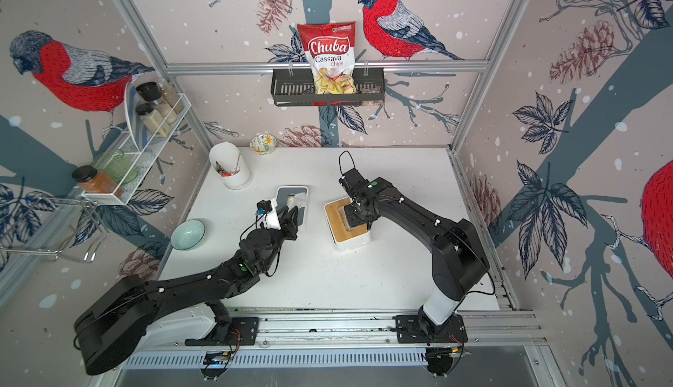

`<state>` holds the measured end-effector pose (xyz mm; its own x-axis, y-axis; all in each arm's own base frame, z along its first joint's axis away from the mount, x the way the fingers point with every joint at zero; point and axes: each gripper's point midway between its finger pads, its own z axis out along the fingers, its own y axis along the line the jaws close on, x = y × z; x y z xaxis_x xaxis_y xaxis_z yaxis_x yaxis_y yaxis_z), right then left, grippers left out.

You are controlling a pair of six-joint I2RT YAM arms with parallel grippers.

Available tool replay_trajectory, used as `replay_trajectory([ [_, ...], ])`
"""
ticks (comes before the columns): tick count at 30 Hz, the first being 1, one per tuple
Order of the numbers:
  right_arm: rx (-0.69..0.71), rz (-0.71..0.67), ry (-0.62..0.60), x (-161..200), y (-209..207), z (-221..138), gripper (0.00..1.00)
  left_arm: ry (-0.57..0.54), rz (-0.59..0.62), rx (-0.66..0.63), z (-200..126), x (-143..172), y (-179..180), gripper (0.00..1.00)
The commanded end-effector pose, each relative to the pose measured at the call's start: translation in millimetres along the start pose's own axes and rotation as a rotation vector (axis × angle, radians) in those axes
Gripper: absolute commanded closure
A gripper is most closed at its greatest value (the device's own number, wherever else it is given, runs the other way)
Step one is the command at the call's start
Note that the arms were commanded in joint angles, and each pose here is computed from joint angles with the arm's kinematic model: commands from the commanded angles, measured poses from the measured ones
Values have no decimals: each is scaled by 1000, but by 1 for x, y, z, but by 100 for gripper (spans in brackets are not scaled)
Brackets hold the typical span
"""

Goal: Put the tissue paper into the tissue box
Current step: Close the box lid on the tissue box.

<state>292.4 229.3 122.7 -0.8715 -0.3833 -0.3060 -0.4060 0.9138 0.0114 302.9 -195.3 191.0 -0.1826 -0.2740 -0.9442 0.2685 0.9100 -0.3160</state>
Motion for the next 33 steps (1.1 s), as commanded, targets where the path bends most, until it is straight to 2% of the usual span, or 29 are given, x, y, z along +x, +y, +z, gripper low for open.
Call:
replay_trajectory([
  [1,34,1,-4,-5,-5,-4,80,-28,-28,21,0,-8,-4,60],
  [14,4,-53,24,-34,7,6,80,-20,-37,15,2,-6,0,60],
  [28,-8,-32,34,-27,5,30,80,-11,-36,11,3,-4,1,60],
  [33,-14,-8,-24,-32,4,29,80,-9,-38,9,3,-4,2,60],
])
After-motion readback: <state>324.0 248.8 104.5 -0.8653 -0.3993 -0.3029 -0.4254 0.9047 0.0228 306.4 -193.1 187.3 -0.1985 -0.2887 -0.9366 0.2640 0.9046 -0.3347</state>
